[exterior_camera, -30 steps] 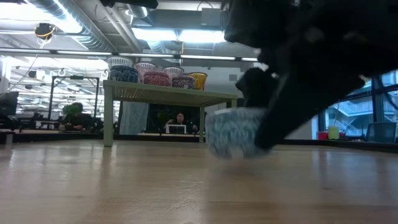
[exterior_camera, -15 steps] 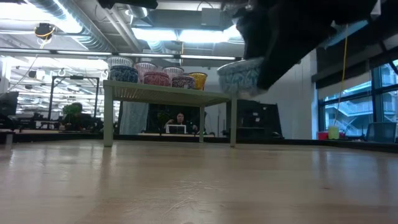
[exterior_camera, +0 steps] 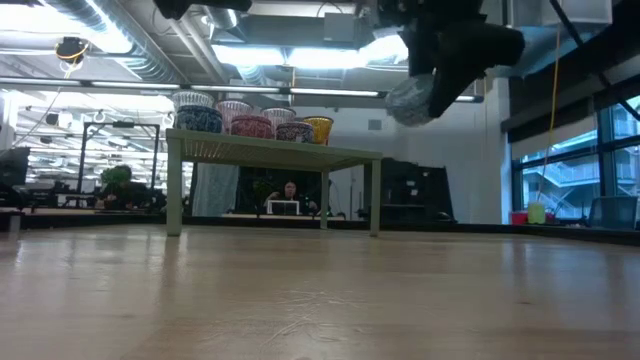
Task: Pick & Place candle stick holders
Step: Put the light blue scented candle on the shelf aligned with the other scented candles, then return to Home Position
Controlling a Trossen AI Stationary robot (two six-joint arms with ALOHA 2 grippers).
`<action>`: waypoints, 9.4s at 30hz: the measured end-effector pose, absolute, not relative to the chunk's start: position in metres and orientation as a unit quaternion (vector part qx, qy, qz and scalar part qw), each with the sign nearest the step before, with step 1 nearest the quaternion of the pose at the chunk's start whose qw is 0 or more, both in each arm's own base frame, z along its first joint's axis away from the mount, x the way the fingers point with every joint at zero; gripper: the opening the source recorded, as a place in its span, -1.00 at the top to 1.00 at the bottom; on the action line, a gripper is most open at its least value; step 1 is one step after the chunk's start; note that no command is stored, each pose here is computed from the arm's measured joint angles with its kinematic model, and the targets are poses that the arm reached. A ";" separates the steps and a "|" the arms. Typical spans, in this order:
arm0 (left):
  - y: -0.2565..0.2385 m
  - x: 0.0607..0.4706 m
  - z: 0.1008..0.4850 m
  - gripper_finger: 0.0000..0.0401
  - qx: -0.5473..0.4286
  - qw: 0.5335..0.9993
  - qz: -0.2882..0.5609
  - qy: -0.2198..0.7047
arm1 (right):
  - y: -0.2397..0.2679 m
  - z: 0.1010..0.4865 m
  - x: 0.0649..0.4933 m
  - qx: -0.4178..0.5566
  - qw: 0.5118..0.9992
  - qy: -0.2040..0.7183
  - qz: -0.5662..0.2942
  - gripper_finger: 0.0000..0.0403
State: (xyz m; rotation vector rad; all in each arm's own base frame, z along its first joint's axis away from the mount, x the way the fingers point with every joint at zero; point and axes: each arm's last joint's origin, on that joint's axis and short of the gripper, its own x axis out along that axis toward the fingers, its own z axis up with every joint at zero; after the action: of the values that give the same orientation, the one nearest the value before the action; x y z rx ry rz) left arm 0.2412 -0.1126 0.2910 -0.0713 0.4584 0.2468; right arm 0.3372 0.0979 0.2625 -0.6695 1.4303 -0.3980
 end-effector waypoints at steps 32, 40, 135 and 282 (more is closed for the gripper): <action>-0.113 0.242 0.291 0.35 -0.054 0.965 0.106 0.234 | -0.122 0.291 0.365 -0.067 0.871 0.473 -0.113 -0.50; -0.113 0.242 0.291 0.35 -0.055 0.965 0.106 0.232 | -0.124 0.272 0.368 -0.095 0.879 0.453 -0.114 -0.50; -0.033 0.121 0.289 0.35 0.052 0.995 0.075 0.033 | 0.011 0.277 0.118 -0.024 0.995 0.093 0.020 -0.79; 0.008 0.096 0.177 0.35 0.003 0.997 0.053 -0.058 | 0.008 0.172 0.097 -0.085 0.996 -0.037 0.007 0.97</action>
State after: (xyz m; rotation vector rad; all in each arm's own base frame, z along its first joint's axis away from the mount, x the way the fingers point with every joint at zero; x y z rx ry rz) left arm 0.0962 0.0078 0.1769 0.0060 -0.1168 0.1062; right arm 0.0969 0.0077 0.1722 -0.1712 -0.0744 0.0132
